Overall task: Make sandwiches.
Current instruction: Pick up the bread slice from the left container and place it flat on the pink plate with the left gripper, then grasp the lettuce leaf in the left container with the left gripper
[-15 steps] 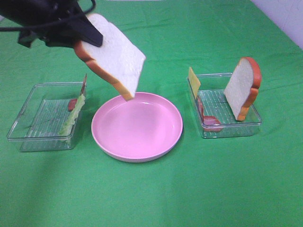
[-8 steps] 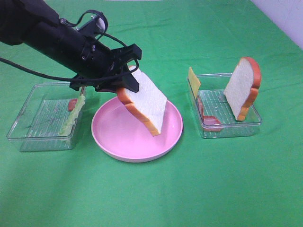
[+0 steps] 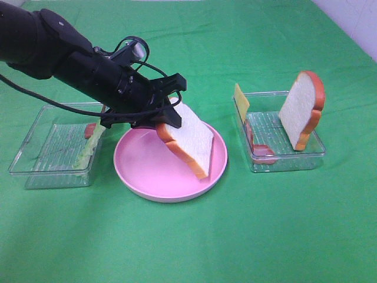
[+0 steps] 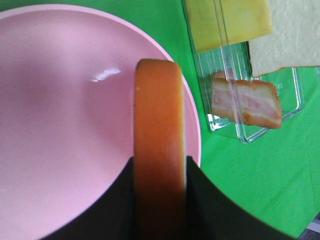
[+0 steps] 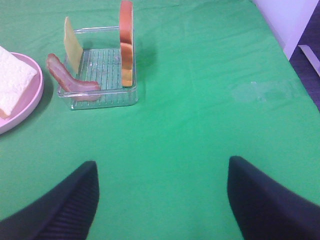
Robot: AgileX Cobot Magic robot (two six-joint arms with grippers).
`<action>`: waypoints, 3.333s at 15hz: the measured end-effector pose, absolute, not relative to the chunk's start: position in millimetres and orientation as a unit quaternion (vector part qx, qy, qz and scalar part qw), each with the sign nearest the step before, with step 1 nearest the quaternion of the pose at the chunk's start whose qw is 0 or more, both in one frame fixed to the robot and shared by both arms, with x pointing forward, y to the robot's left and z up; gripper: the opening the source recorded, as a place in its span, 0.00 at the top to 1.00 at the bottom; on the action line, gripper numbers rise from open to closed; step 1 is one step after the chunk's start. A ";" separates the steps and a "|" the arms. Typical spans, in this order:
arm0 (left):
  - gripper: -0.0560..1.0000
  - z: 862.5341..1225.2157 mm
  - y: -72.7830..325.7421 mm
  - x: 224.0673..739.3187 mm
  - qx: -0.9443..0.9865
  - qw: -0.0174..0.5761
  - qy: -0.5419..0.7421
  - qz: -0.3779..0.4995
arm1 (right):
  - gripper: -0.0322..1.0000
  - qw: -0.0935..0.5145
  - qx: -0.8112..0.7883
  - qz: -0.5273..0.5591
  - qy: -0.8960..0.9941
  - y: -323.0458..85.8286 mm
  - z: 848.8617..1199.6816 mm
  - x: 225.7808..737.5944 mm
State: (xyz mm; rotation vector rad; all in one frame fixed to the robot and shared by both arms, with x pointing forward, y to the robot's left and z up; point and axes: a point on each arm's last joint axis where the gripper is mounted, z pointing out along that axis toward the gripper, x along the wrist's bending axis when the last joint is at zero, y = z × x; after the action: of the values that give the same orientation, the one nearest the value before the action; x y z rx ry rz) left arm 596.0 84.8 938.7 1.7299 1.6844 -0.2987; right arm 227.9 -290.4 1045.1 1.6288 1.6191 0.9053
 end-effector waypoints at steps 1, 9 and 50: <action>0.74 938.3 84.8 596.0 0.667 0.347 0.650 -0.115 | 0.31 0.330 0.623 0.346 0.619 -290.4 1045.1 227.9; 0.24 938.2 85.3 593.8 0.685 0.336 0.636 -0.114 | 0.31 0.330 0.623 0.346 0.619 -290.4 1045.1 227.9; 0.81 948.0 117.8 621.3 0.761 -0.010 0.648 0.006 | 0.31 0.328 0.623 0.348 0.619 -289.9 1045.2 227.9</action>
State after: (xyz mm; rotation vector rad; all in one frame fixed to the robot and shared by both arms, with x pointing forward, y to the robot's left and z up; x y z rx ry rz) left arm 621.3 117.8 948.0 2.4074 2.0502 0.0194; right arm 227.9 -289.9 1045.2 1.6297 1.6210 0.9119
